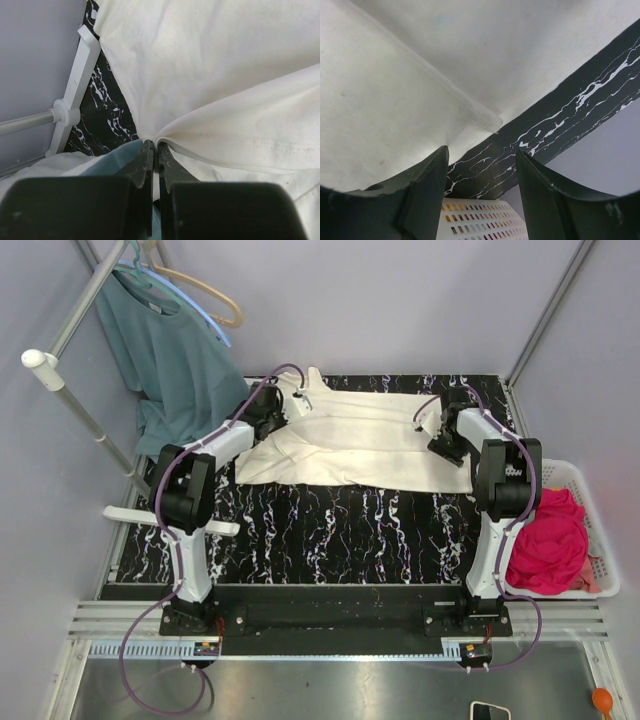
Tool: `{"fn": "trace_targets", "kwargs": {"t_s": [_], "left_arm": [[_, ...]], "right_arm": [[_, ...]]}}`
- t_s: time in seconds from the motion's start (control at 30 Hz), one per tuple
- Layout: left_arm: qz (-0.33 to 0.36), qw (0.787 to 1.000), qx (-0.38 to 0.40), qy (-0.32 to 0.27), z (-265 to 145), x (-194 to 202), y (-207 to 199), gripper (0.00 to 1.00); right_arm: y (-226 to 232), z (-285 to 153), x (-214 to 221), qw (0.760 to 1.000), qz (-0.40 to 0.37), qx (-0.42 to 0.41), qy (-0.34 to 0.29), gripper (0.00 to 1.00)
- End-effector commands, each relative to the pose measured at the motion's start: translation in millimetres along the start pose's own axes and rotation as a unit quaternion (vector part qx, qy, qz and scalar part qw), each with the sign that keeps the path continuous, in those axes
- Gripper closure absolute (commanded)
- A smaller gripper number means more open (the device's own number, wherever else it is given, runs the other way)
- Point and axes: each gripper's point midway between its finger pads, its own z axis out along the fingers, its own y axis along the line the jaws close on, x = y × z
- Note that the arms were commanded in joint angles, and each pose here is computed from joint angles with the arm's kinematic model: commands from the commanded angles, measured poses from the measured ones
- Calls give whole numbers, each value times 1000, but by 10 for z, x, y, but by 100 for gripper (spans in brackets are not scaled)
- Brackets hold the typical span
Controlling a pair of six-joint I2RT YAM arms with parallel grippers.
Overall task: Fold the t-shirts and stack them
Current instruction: Fold the tshirt
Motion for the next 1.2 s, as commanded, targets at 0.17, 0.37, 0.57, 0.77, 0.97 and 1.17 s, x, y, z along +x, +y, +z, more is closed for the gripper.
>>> {"fn": "trace_targets", "kwargs": {"t_s": [0.17, 0.37, 0.57, 0.77, 0.97, 1.17], "left_arm": [[-25, 997, -69, -19, 119, -160, 378, 100], [-26, 995, -89, -23, 182, -189, 450, 100], [-25, 994, -104, -29, 224, -240, 546, 100], [-12, 994, -107, -32, 268, -331, 549, 100], [1, 993, -109, -33, 302, -403, 502, 99], [0, 993, -110, -32, 312, -397, 432, 42]], "right_arm": [[-139, -107, 48, 1000, -11, 28, -2, 34], [-78, -98, 108, 1000, -12, 24, 4, 34], [-31, -88, 148, 1000, -13, 22, 9, 34], [2, -80, 161, 1000, -13, 20, 9, 33], [32, -67, 190, 1000, -15, 19, 12, 33], [51, -45, 194, 1000, -15, 19, 11, 33]]}}
